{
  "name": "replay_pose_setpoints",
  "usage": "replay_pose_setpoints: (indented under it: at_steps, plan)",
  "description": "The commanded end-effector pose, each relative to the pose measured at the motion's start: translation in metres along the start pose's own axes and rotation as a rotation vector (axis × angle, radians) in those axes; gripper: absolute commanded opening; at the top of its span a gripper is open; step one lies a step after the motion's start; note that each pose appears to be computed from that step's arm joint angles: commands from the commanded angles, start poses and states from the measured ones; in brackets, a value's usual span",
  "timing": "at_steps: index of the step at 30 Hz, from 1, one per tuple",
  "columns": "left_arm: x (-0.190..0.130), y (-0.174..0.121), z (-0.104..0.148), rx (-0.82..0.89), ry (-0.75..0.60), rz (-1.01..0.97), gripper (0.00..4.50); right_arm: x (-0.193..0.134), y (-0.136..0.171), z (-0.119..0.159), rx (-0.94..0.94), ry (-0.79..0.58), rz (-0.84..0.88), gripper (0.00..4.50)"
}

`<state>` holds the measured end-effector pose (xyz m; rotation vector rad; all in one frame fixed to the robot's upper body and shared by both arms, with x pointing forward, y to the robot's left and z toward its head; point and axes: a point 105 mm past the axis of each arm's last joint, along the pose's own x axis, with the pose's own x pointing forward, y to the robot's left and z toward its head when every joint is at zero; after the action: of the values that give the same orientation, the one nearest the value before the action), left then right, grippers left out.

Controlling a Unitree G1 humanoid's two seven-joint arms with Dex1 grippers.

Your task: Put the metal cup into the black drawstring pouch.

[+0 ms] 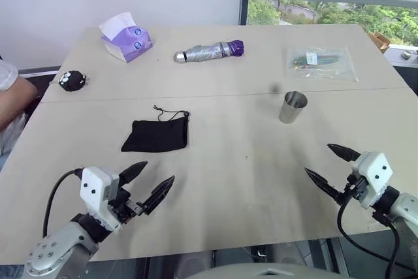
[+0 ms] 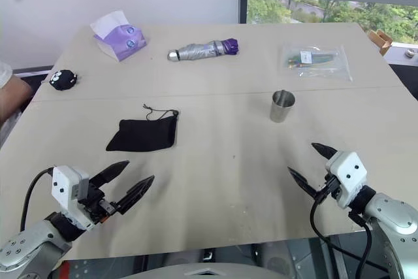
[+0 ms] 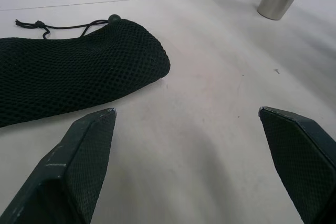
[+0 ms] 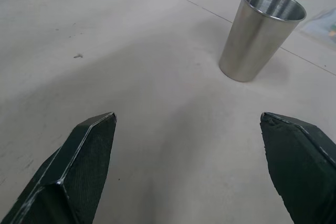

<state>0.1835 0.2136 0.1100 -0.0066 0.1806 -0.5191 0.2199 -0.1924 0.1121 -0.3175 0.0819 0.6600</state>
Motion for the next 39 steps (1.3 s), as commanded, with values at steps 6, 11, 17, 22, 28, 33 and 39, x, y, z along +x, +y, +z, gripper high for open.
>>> replay_pose_setpoints:
  at_steps: [6,11,17,22,28,33,39]
  plan:
    - [0.035,0.003,0.053,-0.052,-0.094,0.109,4.50,0.017,0.041,0.071,-0.135,-0.245,0.329,4.44]
    - [0.060,0.019,0.065,-0.014,0.148,0.225,4.50,0.014,0.048,0.085,-0.158,-0.257,0.458,4.44]
    - [0.093,0.029,0.074,0.094,0.311,0.337,4.50,0.014,0.044,0.086,-0.179,-0.240,0.455,4.44]
    - [0.115,0.034,0.065,0.134,0.436,0.372,4.50,0.015,0.045,0.088,-0.185,-0.242,0.420,4.44]
    - [0.123,0.048,0.052,0.221,0.558,0.385,3.03,0.017,0.039,0.087,-0.155,-0.208,0.314,4.50]
    - [0.129,0.054,0.059,0.173,0.511,0.283,0.34,0.026,0.020,0.090,-0.137,-0.180,0.146,4.50]
    - [0.117,0.066,0.080,-0.021,0.455,0.027,0.04,0.042,-0.020,0.093,-0.181,-0.027,-0.066,4.50]
